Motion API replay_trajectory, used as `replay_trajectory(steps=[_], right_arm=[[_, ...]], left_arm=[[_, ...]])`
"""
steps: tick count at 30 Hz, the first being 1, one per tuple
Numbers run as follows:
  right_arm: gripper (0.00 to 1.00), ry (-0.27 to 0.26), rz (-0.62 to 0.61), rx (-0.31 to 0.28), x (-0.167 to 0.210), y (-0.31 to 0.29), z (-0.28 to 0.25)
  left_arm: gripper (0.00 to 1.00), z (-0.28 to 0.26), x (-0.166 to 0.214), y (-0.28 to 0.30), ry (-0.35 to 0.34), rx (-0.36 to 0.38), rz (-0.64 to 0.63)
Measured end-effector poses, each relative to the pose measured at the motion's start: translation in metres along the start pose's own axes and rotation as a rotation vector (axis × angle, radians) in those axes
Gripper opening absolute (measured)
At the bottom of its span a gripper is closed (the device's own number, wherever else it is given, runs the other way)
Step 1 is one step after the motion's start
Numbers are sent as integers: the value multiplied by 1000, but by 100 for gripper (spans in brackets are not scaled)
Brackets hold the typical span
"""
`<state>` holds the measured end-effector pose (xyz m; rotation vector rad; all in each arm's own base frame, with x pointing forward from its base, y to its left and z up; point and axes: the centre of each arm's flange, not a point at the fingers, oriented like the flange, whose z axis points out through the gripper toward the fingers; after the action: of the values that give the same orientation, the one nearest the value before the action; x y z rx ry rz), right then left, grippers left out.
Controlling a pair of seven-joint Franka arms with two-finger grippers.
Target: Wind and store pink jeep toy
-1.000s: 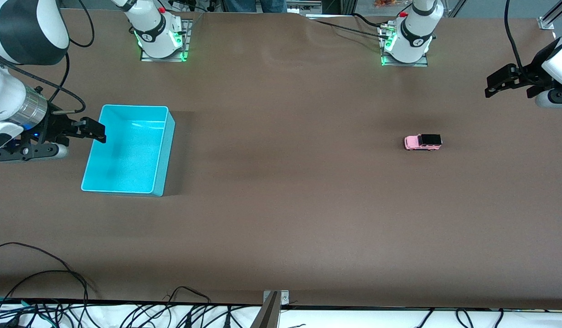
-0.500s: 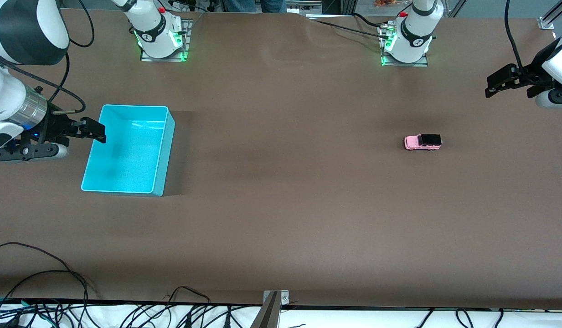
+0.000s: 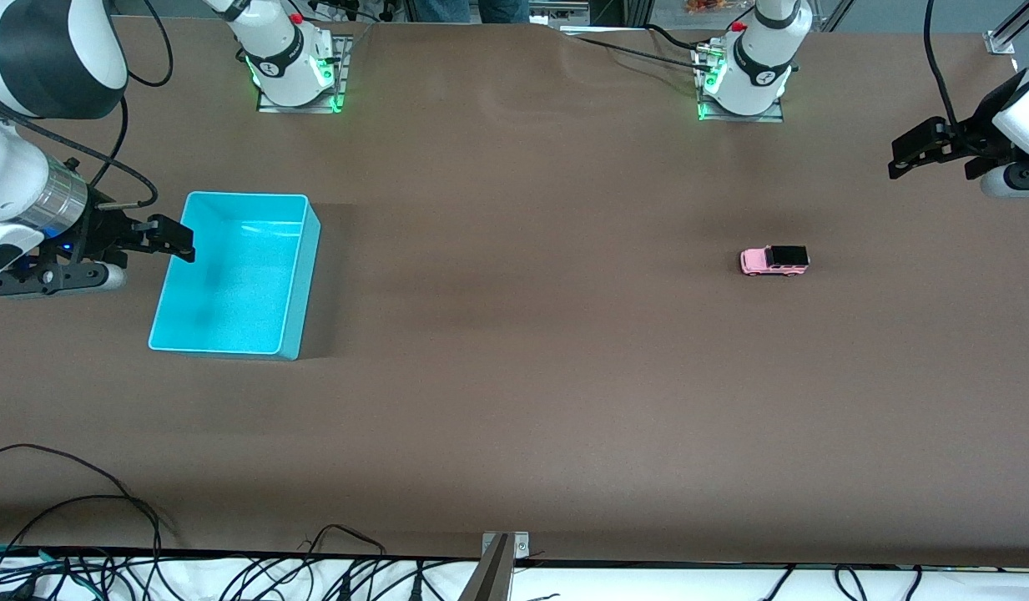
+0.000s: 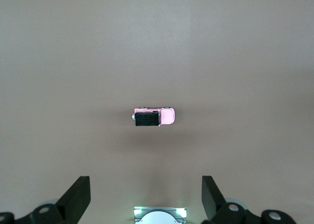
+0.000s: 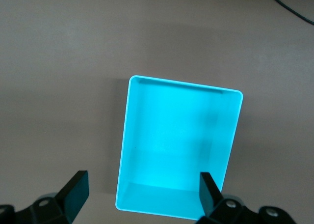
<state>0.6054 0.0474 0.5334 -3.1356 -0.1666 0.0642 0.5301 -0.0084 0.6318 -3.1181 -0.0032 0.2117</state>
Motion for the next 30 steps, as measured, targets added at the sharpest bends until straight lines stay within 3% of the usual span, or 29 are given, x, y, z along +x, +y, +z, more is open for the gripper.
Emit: replay_trajectory(steps=[30], right_arm=[[100,2,2,0,0,1,0]], left_arm=[[100,2,-2,0,-20,0,-1]])
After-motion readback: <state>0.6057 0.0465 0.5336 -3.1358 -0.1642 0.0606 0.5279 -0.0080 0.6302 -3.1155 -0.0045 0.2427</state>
